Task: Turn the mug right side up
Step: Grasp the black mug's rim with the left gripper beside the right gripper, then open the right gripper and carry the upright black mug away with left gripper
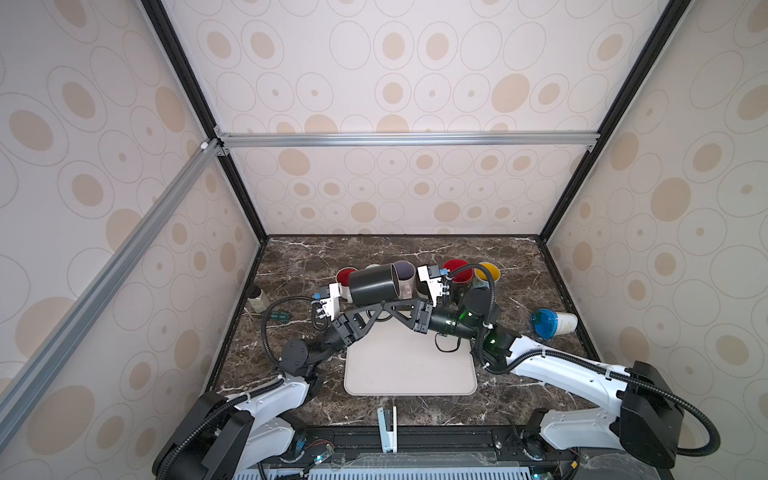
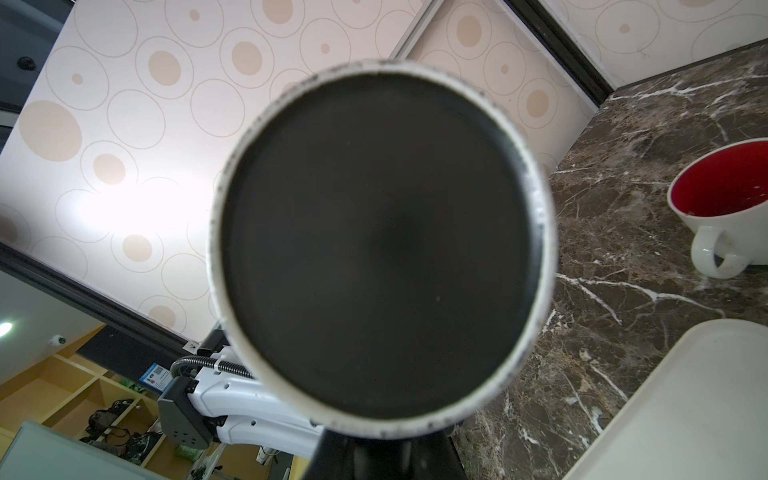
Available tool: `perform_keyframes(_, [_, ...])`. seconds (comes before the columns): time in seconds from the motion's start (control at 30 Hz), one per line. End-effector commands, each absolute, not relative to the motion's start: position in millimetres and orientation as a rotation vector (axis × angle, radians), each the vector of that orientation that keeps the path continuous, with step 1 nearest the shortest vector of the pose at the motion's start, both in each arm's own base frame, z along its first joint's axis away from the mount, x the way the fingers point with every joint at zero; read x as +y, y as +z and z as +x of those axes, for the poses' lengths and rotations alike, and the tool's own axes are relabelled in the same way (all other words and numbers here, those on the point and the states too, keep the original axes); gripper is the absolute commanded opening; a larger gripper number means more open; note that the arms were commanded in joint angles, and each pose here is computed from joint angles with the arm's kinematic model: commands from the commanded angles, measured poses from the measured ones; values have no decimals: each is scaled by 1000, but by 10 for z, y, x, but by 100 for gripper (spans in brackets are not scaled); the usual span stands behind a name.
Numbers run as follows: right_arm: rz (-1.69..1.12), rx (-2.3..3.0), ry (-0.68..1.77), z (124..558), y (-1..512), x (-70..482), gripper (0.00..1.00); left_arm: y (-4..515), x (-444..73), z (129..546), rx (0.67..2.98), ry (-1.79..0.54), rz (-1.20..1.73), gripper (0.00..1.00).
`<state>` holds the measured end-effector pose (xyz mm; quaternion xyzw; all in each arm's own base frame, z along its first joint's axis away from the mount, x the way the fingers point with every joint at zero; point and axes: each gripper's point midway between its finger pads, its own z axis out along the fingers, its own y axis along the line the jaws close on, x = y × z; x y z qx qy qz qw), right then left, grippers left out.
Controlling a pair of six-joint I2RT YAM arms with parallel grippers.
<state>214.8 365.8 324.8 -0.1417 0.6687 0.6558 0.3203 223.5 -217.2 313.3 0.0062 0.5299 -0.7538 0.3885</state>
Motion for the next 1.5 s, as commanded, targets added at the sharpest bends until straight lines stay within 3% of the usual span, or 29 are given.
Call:
perform_keyframes(0.0, [-445,1667,1770,1980,3582,3637,22,3500,-2106,2242,1212,-1867,74,0])
perform_keyframes(0.13, [-428,1686,1723,1988,3552,3572,44,3593,-2070,2334,1213,-1814,63,0])
perform_keyframes(0.33, [-391,1711,1620,1971,3516,3365,57,3706,-1991,2561,1289,-1648,60,0])
perform_keyframes(0.5, [-378,1783,1492,1965,3408,3190,59,3726,-1783,2913,1469,-1258,14,0])
perform_keyframes(0.63, [-361,1874,1381,1996,3238,3084,59,3752,-1401,3179,1622,-799,-45,0])
perform_keyframes(0.93, [-348,2107,1091,2183,2734,2962,57,3662,-579,3521,1868,-51,-181,0])
perform_keyframes(1.13, [-315,2227,937,2300,2527,2882,56,3346,-302,3813,1972,172,-194,0])
perform_keyframes(1.47, [-262,2282,856,2327,2431,2716,56,2636,8,4193,2103,145,-240,0])
